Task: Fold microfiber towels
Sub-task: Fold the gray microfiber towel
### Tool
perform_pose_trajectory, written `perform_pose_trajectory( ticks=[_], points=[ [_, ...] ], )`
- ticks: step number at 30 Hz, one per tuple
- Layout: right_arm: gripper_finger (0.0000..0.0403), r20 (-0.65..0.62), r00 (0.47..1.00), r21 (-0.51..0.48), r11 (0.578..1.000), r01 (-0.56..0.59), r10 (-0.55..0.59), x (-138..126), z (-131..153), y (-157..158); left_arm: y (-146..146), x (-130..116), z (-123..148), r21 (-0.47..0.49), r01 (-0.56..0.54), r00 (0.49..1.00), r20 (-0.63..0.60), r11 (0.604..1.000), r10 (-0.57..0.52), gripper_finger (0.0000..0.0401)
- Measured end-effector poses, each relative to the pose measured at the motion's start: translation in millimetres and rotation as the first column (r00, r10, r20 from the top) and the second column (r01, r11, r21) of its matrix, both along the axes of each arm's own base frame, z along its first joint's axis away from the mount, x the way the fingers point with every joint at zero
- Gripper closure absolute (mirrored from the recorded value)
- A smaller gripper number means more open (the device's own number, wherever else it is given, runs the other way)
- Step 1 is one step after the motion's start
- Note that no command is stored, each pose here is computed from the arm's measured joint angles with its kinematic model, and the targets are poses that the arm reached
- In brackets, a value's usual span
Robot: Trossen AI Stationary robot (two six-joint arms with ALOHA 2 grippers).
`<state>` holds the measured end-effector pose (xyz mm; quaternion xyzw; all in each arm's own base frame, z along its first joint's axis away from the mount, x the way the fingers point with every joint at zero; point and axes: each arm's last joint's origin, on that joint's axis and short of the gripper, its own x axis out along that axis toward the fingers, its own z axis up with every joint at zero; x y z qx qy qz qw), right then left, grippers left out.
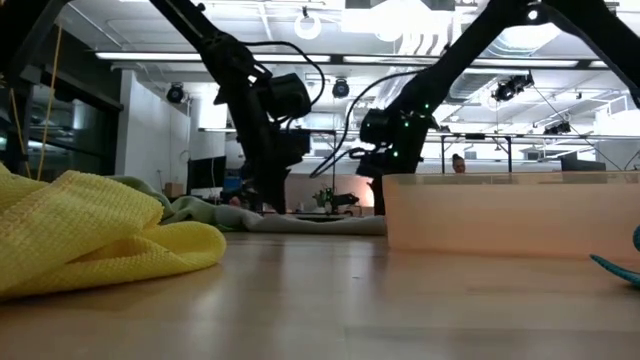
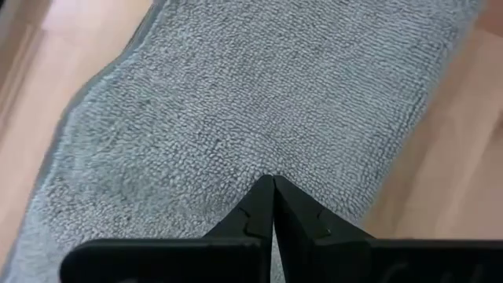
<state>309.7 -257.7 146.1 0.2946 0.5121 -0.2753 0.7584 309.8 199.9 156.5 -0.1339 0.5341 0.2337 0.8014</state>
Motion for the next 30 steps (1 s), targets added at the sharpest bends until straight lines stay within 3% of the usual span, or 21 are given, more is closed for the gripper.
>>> perform_pose_trajectory(
  ticks=[12, 20, 25, 30],
  points=[
    [0.0221, 0.046, 0.999, 0.043, 0.999, -0.013, 0.011, -4, 7, -2, -3, 0, 0, -0.015, -0.049, 0.999, -0.011, 0.999, 0.049, 0.0387],
    [0.0221, 0.029, 0.999, 0.014, 1.000, 0.016, -0.016, -26, 28, -13, 0, 5, 9, -0.001, -0.052, 0.998, 0.017, 0.999, 0.052, 0.0320],
    [0.0221, -0.022, 1.000, 0.080, 0.997, 0.021, -0.020, -38, 28, -12, 9, 16, 23, 0.054, -0.063, 0.991, 0.122, 0.997, 0.056, 0.0271],
    [0.0221, -0.042, 0.999, 0.130, 0.991, -0.001, 0.007, -32, 20, -4, 14, 25, 7, 0.005, -0.074, 0.983, 0.168, 0.997, 0.072, 0.0253]
  ],
)
